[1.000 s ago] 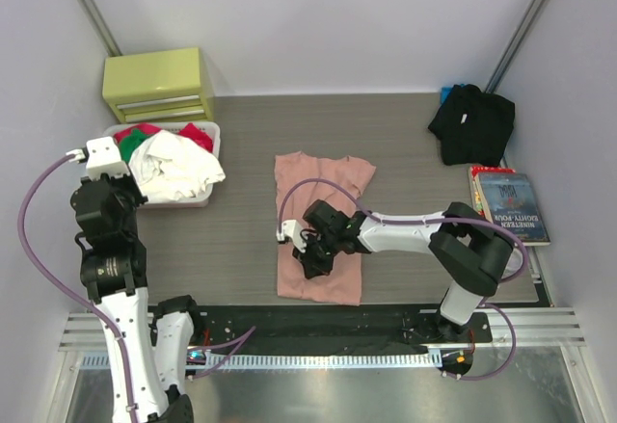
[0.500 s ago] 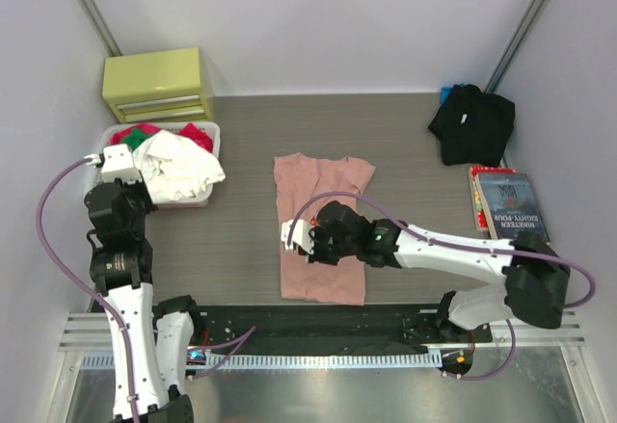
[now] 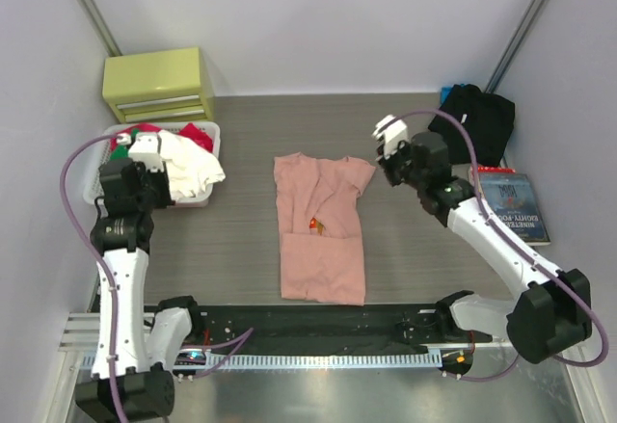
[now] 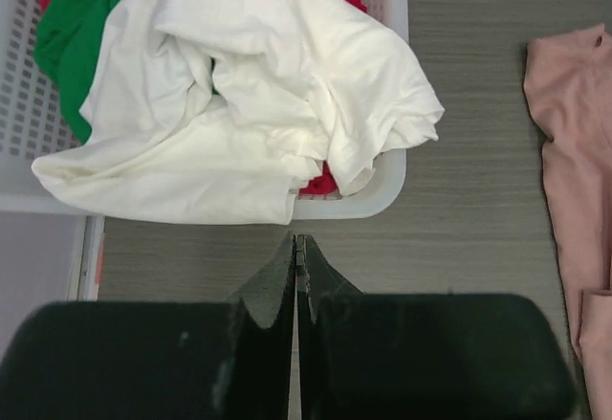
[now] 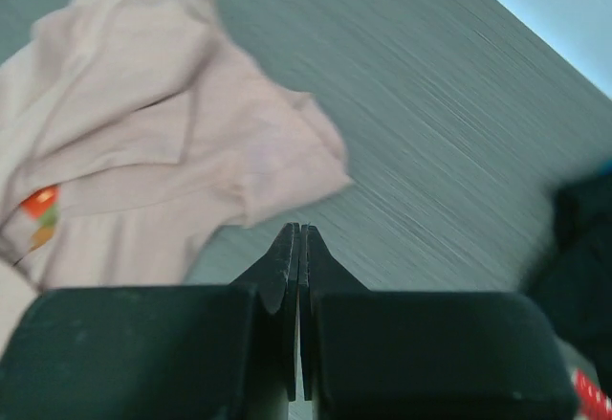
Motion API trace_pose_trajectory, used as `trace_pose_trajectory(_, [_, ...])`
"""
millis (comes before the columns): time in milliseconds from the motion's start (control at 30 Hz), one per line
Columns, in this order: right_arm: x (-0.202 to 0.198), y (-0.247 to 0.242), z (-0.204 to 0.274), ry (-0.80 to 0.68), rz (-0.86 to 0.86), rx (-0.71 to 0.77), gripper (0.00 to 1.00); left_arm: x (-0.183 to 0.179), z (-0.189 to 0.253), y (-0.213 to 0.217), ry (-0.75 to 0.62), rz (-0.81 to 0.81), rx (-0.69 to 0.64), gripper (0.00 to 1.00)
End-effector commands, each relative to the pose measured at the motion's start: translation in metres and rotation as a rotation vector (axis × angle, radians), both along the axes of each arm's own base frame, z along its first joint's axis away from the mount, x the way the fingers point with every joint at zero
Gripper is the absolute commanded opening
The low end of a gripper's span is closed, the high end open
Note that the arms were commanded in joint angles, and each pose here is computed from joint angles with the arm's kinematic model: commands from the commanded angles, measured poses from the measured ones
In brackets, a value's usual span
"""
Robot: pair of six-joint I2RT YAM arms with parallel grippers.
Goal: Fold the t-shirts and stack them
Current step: Grab one side of the 2/3 rectangular tshirt with both arms
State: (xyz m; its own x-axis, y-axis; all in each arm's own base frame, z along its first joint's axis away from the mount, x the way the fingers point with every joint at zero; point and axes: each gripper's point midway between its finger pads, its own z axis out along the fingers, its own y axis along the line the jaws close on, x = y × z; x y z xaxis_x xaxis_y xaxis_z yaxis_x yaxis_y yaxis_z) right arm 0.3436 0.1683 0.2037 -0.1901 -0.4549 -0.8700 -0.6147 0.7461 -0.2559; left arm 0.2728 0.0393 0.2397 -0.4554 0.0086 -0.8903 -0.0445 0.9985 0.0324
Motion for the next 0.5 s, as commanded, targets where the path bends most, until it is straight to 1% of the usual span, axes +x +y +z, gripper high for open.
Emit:
trace_pose_trajectory(0, [0.033, -0.036, 0.034, 0.004, -0.17, 0.154, 0.01, 0.016, 0.016, -0.017, 0.09, -0.103, 0.142, 0.0])
trace_pose_trajectory(33, [0.043, -0.057, 0.034, 0.033, -0.244, 0.168, 0.01, 0.024, 0.024, -0.04, 0.103, -0.194, 0.178, 0.0])
trace_pose_trajectory(67, [0.044, -0.056, 0.031, 0.078, -0.224, 0.198, 0.01, 0.027, 0.019, -0.049, 0.139, -0.227, 0.199, 0.0])
trace_pose_trajectory(100, [0.05, -0.057, 0.016, 0.158, -0.239, 0.235, 0.01, 0.028, 0.014, -0.063, 0.175, -0.276, 0.209, 0.0])
trace_pose_trajectory(133, [0.052, -0.059, 0.018, 0.193, -0.236, 0.269, 0.01, 0.037, 0.015, -0.091, 0.19, -0.374, 0.2, 0.0])
trace_pose_trajectory(200, [0.055, -0.063, 0.008, 0.267, -0.227, 0.307, 0.01, 0.046, 0.021, -0.112, 0.192, -0.431, 0.151, 0.01])
trace_pose_trajectory(233, [0.057, -0.064, 0.012, 0.263, -0.228, 0.319, 0.01, 0.057, 0.031, -0.123, 0.182, -0.455, 0.14, 0.03])
trace_pose_trajectory(267, [0.057, -0.064, 0.014, 0.271, -0.218, 0.339, 0.01, 0.06, 0.029, -0.131, 0.209, -0.484, 0.138, 0.1])
trace_pose_trajectory(300, [0.056, -0.063, 0.011, 0.298, -0.218, 0.352, 0.01, 0.061, 0.029, -0.144, 0.226, -0.531, 0.131, 0.12])
trace_pose_trajectory(333, [0.058, -0.061, 0.012, 0.314, -0.207, 0.366, 0.01, 0.073, 0.025, -0.155, 0.257, -0.561, 0.111, 0.14])
trace_pose_trajectory(367, [0.057, -0.057, 0.011, 0.347, -0.185, 0.39, 0.04, 0.069, 0.018, -0.173, 0.293, -0.639, 0.038, 0.23])
trace_pose_trajectory(400, [0.057, -0.054, -0.007, 0.42, -0.182, 0.399, 0.12, 0.073, 0.013, -0.182, 0.318, -0.658, 0.004, 0.29])
trace_pose_trajectory(433, [0.058, -0.051, -0.008, 0.456, -0.163, 0.428, 0.38, 0.081, -0.008, -0.192, 0.382, -0.677, -0.034, 0.41])
trace_pose_trajectory(467, [0.057, -0.048, -0.013, 0.494, -0.146, 0.447, 0.47, 0.082, -0.014, -0.202, 0.403, -0.711, -0.075, 0.45])
